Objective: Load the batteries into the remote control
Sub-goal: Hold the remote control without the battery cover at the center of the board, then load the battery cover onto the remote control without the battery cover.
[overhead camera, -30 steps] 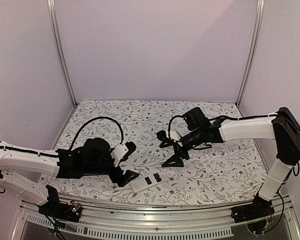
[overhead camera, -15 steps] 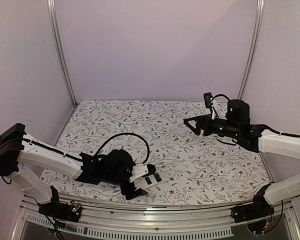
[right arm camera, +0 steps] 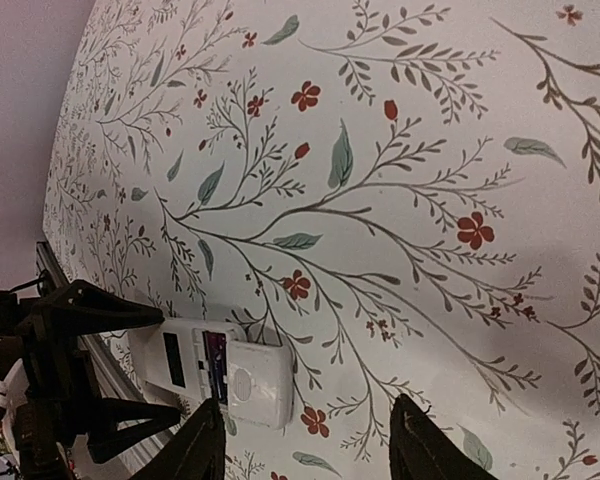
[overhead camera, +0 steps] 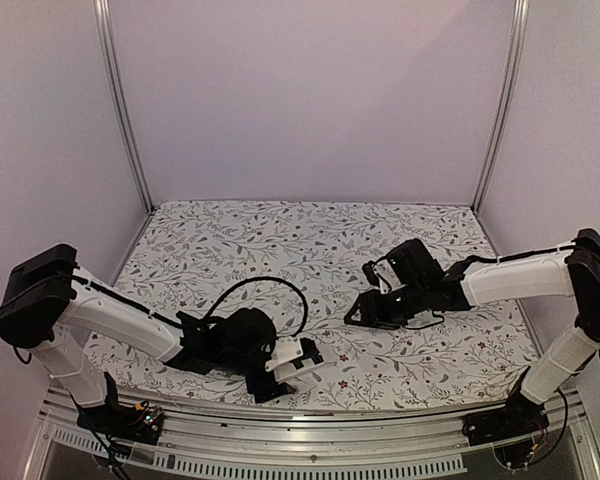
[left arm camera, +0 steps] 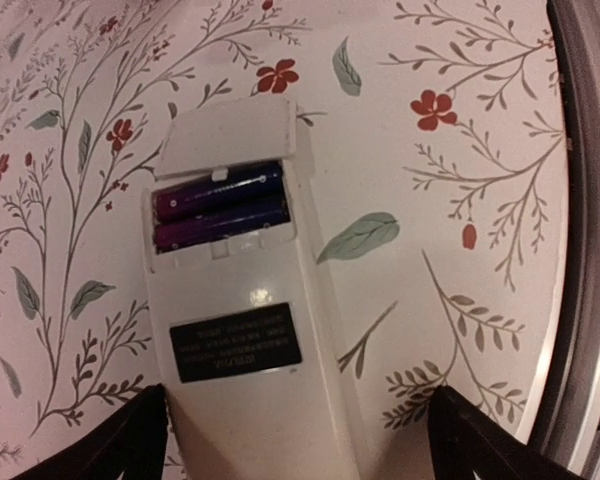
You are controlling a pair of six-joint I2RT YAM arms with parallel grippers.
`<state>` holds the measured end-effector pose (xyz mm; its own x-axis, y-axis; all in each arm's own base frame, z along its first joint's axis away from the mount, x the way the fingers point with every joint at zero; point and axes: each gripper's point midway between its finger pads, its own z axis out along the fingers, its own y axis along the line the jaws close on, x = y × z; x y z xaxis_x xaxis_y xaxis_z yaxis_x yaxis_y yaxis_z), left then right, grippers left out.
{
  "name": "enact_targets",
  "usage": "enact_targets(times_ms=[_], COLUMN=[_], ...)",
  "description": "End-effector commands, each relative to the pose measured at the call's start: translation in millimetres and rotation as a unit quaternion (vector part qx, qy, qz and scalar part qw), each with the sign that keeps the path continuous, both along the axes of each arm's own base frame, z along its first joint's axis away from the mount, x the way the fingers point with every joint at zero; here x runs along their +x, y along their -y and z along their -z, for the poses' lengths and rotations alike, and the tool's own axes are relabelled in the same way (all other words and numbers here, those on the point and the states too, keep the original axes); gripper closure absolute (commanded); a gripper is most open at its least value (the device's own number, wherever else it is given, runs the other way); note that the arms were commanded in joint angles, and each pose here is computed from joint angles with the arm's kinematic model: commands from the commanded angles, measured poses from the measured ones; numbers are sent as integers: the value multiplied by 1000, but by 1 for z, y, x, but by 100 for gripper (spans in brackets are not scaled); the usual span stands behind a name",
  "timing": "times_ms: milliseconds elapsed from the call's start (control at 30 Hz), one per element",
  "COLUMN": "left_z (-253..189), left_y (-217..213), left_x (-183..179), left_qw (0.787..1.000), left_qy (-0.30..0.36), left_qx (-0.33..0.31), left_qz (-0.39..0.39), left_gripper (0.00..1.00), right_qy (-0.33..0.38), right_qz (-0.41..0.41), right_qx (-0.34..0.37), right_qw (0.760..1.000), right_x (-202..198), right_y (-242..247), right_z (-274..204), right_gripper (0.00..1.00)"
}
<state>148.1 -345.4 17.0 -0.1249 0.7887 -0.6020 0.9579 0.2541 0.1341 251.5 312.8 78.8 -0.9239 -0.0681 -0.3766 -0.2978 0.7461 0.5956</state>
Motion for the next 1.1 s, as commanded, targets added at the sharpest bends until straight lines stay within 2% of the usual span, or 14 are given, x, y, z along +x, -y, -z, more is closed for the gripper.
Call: enact_targets(times_ms=[0,200,567,900,1067], left_z=[4,9,16,18,18], left_y=[9,13,16,12,12], left_x=[2,-10,-5,-4,-4], left_qw=[1000,999,999,998,998], left_qy=[19,-13,-16,-32,-35], left_qx=[4,2,28,44,44], left_qz=[13,35,31,8,6], left_gripper=[11,16,24,30,31], right_qy=[-60,-103,-113,-123,-120], right_qz=[-20,-48,-52,-8,7], right_qx=[-15,-24,-32,-59,-46], right_qw=[998,993,992,991,992], right_x=[-29,-54,-56,-60,-62], right_y=[-13,-30,-31,-13,-17], right_z=[25,52,67,69,62], right_gripper=[47,54,56,59,60])
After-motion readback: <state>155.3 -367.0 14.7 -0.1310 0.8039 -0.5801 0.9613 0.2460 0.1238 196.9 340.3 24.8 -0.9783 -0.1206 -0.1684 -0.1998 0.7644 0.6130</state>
